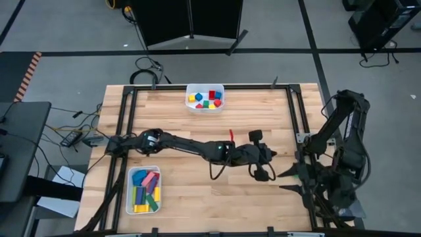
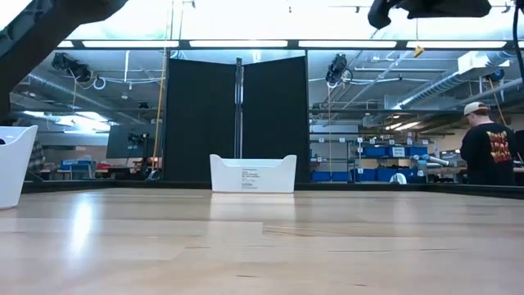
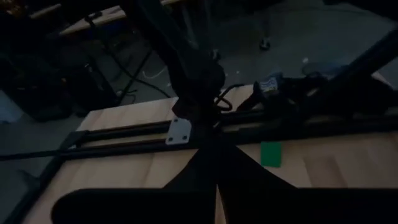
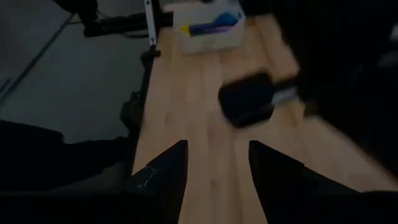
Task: Sort blocks by size
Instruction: Put the green triangle block into the top white bin
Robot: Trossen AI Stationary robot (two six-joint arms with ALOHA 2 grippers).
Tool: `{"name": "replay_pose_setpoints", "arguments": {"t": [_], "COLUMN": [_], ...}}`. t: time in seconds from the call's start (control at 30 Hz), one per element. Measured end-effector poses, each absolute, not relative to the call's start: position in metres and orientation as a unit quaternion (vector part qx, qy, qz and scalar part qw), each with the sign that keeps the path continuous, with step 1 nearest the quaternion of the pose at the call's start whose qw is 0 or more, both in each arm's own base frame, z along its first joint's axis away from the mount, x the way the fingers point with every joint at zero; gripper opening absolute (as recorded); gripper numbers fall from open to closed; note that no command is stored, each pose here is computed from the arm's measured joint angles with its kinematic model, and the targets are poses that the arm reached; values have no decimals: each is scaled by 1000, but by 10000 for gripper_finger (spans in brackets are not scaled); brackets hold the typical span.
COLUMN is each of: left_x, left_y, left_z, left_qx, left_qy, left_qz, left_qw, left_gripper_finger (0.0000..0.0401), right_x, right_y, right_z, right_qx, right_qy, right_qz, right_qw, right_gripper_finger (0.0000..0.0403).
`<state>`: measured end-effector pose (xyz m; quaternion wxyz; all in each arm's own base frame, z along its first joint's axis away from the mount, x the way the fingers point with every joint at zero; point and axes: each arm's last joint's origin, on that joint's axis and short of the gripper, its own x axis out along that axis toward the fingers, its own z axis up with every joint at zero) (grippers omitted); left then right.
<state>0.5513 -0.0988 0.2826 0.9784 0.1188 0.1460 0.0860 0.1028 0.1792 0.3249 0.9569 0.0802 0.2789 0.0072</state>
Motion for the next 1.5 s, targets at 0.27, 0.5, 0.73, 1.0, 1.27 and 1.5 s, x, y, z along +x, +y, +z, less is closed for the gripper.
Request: {"name": "replay_pose_setpoints", "arguments": {"t": [0.27, 0.5, 0.73, 1.0, 1.27, 1.5], "left_x": [550, 559, 526, 449, 381, 314], "left_y": [-96, -82, -52, -28, -22, -16], "left_z": [284, 258, 199, 209, 240, 251], "left_qx": [114, 51, -57, -93, -91, -99], "left_qy": [156, 57, -18, -52, -65, -80], "left_qz": [45, -73, -68, -19, 24, 48], "left_qw": [980, 994, 996, 994, 993, 991], "left_gripper_finger": [4, 2, 1, 3, 4, 5], "right_x": [101, 101, 96, 113, 155, 161], "right_y": [195, 204, 206, 194, 164, 137], "right_z": [297, 264, 244, 233, 218, 193], "right_qx": [89, 74, 58, 29, 23, 41], "right_qy": [373, 496, 605, 725, 767, 812], "right_qz": [-20, -101, -171, -198, -167, -149], "right_qw": [923, 859, 775, 659, 619, 562], "right_gripper_finger": [181, 181, 181, 205, 271, 301]}}
